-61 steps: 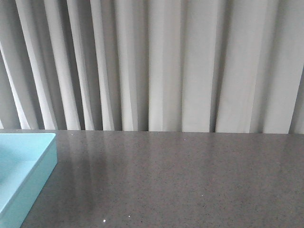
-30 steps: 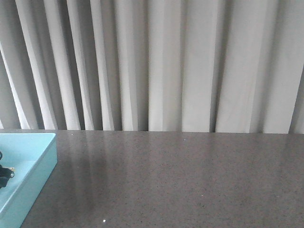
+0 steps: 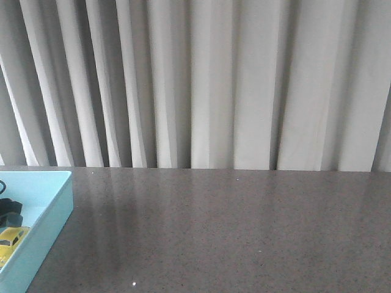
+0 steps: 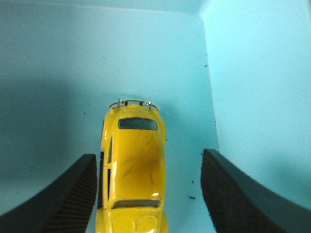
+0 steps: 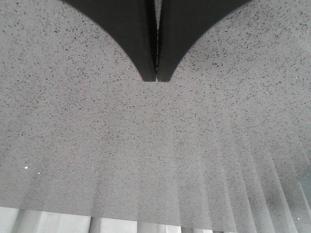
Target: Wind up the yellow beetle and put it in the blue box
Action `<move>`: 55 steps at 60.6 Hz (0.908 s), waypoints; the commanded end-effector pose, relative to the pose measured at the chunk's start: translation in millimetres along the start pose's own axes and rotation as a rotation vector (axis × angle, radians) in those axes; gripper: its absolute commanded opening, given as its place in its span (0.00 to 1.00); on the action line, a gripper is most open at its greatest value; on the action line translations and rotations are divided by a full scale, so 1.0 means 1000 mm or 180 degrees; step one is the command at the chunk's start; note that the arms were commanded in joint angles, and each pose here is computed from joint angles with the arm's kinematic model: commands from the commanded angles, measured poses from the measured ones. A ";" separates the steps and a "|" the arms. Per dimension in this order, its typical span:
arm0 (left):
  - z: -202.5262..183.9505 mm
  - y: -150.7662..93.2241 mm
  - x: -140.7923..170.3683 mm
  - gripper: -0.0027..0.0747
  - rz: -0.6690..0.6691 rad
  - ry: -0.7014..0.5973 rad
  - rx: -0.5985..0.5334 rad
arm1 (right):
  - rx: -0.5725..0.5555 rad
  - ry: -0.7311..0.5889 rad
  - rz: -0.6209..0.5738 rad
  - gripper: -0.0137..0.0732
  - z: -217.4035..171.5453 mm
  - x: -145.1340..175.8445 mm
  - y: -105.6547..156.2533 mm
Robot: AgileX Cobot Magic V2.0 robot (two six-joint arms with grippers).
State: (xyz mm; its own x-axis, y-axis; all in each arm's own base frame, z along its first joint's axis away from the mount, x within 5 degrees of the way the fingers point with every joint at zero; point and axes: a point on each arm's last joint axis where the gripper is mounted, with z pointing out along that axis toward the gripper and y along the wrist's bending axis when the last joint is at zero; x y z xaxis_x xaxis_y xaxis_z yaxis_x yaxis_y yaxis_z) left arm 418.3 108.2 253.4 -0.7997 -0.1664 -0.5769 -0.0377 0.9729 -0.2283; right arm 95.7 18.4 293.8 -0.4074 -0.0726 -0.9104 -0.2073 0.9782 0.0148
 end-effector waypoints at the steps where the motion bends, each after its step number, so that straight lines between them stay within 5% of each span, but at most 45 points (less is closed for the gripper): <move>1: -0.042 -0.015 -0.021 0.61 0.0020 -0.0434 0.0034 | 0.0070 -0.0287 0.0014 0.15 -0.004 -0.014 -0.002; 14: -0.090 -0.037 -0.027 0.41 0.0069 -0.0687 0.0170 | 0.0070 -0.0287 0.0014 0.15 -0.004 -0.014 -0.002; 26: -0.172 -0.073 -0.027 0.02 0.0155 -0.1242 0.0392 | 0.0070 -0.0287 0.0014 0.15 -0.004 -0.014 -0.002; 41: -0.295 -0.129 0.007 0.03 0.0434 -0.2076 0.0669 | 0.0070 -0.0287 0.0014 0.15 -0.004 -0.014 -0.002; 55: -0.369 -0.167 0.094 0.03 0.0668 -0.2703 0.0740 | 0.0070 -0.0287 0.0014 0.15 -0.004 -0.014 -0.002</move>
State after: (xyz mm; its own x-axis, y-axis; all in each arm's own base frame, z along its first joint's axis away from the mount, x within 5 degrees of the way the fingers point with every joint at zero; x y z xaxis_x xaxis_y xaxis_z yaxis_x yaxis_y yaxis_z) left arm 170.6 3.4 518.5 -0.1952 -0.1261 -0.9726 0.2476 0.9532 -0.1733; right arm 95.7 18.4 293.8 -0.4074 -0.0726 -0.9104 -0.2073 0.9782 0.0148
